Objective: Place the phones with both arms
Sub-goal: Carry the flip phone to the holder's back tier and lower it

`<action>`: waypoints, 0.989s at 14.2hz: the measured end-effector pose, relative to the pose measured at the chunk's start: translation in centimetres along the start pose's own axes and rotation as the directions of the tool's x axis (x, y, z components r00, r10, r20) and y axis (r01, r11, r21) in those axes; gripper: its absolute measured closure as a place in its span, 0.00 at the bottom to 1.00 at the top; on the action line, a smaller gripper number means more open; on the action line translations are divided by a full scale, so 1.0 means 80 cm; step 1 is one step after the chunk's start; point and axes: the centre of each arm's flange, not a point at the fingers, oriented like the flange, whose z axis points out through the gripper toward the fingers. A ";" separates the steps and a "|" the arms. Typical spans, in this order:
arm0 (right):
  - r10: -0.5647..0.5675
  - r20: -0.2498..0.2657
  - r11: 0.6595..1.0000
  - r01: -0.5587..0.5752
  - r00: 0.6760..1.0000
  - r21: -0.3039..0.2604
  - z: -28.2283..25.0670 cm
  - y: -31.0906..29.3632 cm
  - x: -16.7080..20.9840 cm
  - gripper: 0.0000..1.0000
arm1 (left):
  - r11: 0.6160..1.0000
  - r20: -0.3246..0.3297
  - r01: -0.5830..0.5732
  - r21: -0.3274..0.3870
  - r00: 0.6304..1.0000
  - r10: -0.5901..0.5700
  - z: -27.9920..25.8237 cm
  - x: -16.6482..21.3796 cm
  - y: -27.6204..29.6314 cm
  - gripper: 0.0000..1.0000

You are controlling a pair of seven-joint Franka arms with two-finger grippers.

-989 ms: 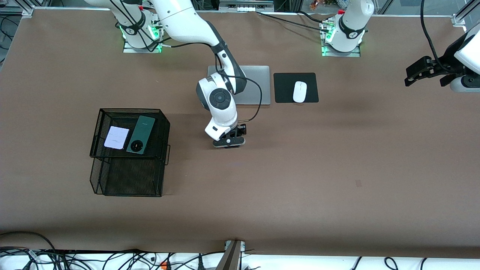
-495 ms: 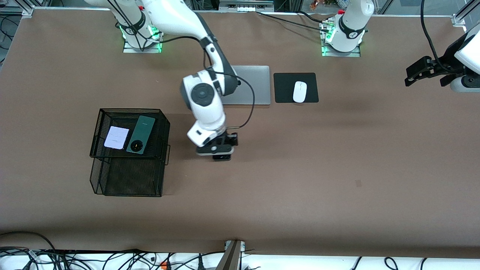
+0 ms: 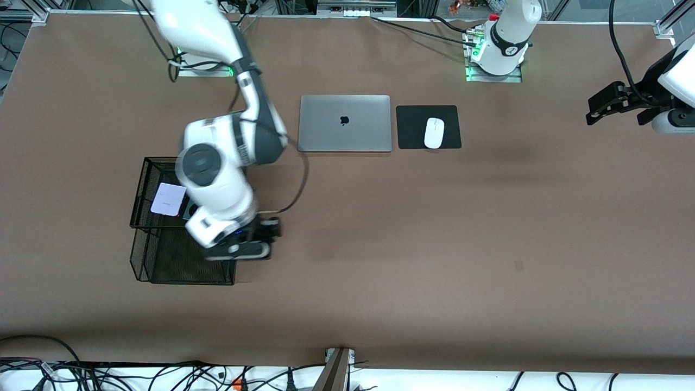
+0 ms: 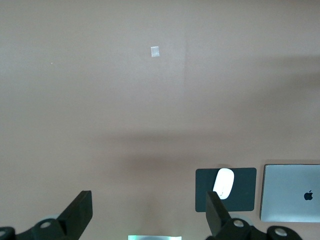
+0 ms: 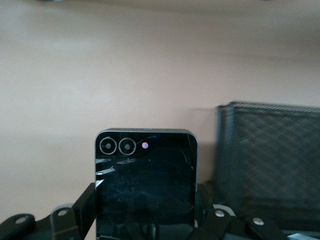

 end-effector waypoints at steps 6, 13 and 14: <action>-0.074 0.026 0.996 0.075 0.997 -0.054 0.043 0.122 0.027 0.20 | 1.000 0.000 0.000 0.000 1.000 0.000 0.000 0.000 0.000 0.00; -0.079 0.104 0.991 0.089 0.991 -0.100 0.117 0.177 0.019 0.20 | 1.000 0.000 0.000 0.000 1.000 0.000 0.000 0.000 0.000 0.00; -0.073 0.107 0.991 0.085 0.992 -0.103 0.121 0.184 0.018 0.20 | 1.000 0.000 0.000 0.000 1.000 0.000 0.000 0.000 0.000 0.00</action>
